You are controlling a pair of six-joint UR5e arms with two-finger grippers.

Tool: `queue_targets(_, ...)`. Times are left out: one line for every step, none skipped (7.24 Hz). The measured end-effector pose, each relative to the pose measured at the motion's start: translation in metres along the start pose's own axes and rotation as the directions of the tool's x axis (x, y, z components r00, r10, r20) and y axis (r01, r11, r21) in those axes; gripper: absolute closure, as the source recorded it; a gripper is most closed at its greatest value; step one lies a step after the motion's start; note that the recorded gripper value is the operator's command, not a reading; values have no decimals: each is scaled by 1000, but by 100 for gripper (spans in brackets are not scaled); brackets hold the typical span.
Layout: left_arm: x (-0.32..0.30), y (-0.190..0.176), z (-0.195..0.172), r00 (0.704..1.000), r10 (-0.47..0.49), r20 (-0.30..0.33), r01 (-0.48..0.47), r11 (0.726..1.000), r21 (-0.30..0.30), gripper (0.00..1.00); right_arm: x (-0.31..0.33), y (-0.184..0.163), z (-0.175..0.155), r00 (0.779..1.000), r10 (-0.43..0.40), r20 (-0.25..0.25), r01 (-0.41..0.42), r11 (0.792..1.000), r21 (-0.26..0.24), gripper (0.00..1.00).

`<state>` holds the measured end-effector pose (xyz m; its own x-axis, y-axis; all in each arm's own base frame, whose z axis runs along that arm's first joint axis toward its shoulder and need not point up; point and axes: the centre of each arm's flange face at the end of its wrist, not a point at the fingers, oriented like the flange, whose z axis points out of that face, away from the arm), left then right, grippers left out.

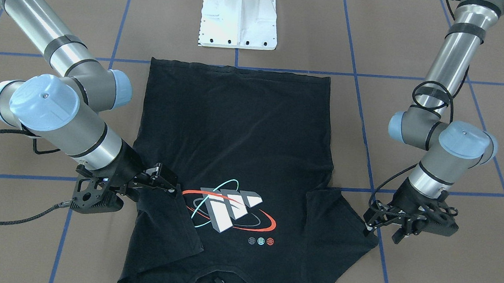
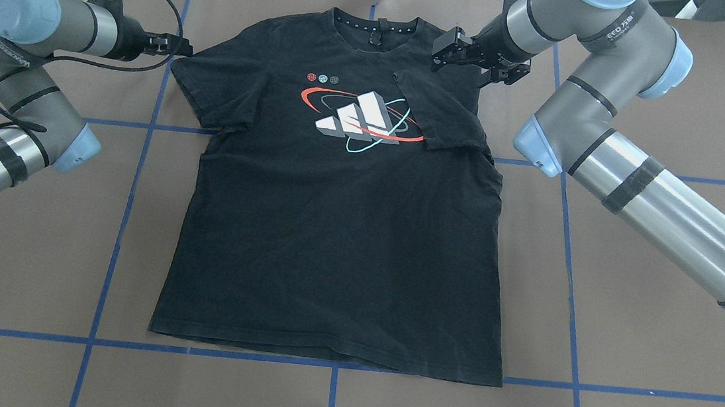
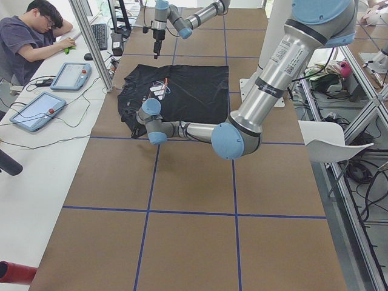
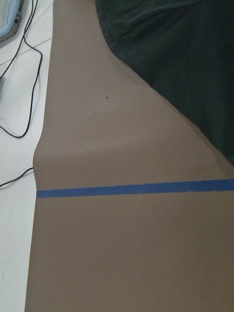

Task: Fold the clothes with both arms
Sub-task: 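Move the left gripper to the sleeve nearest it while right gripper holds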

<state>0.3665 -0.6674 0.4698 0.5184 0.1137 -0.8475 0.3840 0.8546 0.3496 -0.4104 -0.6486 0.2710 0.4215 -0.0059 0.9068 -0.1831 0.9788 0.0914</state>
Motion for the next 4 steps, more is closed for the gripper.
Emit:
queue_targets(2,1,7,1000,-1,7,1,1000,-6,22,-1,1,-1,1000,1,-1,-1,1000,-1,0)
queue_targets(4,0,12,1000,-1,12,2,1000,-11,25,-1,2,-1,1000,1,-1,-1,1000,-2,0)
queue_targets(5,0,16,1000,-2,16,2,1000,-14,25,-1,2,-1,1000,1,-2,-1,1000,-3,0)
queue_targets(3,0,18,1000,-4,21,4,1000,-17,26,-1,2,-1,1000,1,-2,-1,1000,-3,0)
